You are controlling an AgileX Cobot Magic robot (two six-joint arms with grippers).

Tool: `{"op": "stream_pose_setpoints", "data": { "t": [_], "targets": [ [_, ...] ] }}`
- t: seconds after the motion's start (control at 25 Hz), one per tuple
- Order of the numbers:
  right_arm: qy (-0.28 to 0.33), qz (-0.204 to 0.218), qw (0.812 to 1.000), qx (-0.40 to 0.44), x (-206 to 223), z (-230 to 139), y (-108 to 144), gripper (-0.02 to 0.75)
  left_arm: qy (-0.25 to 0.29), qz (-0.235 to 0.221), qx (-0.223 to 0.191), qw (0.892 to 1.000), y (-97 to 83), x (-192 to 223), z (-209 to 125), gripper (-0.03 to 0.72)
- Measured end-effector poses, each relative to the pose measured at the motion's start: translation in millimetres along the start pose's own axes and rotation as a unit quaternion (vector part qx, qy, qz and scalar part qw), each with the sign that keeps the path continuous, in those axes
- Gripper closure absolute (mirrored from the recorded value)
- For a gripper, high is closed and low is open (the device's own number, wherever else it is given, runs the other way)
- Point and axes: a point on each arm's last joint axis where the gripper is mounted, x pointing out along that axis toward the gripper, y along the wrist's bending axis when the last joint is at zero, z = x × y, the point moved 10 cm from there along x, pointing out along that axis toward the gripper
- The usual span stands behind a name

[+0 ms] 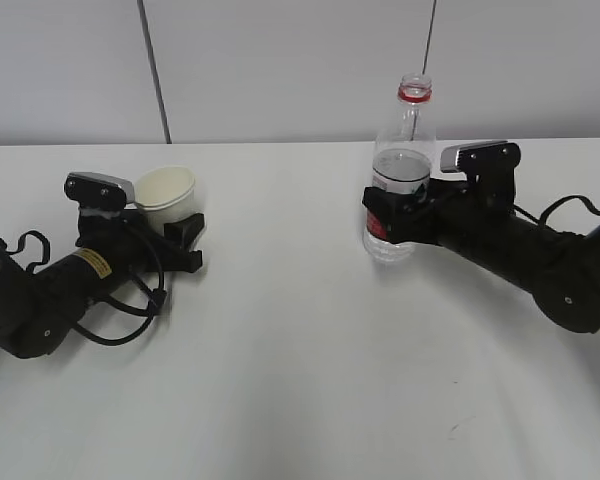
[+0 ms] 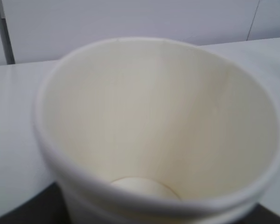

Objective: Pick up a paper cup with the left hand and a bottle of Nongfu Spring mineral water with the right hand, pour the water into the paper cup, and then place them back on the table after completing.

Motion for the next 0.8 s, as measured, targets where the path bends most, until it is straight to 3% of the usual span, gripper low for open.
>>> {"op": "stream_pose_setpoints", "data": {
  "t": [0.2, 0.4, 0.56, 0.8],
  "targets": [
    [-0.001, 0.0, 1.0, 0.0, 7.4, -4.1, -3.0, 0.087, 0.0, 0.0, 0.0, 1.0, 0.0, 0.0, 0.0, 0.3],
    [-0.003, -0.001, 1.0, 0.001, 7.5, -3.3, -3.6, 0.193, 0.001, -0.005, 0.002, 1.0, -1.9, 0.0, -0.3, 0.3],
    [-0.003, -0.001, 1.0, 0.001, 7.5, -3.3, -3.6, 0.261, 0.004, -0.03, 0.014, 0.999, -11.3, -0.3, -1.5, 0.3],
    [-0.007, -0.003, 1.0, 0.003, 7.6, -2.3, -4.5, 0.277, 0.009, -0.076, 0.026, 0.997, -32.5, -0.9, -3.4, 0.3]
  ]
}}
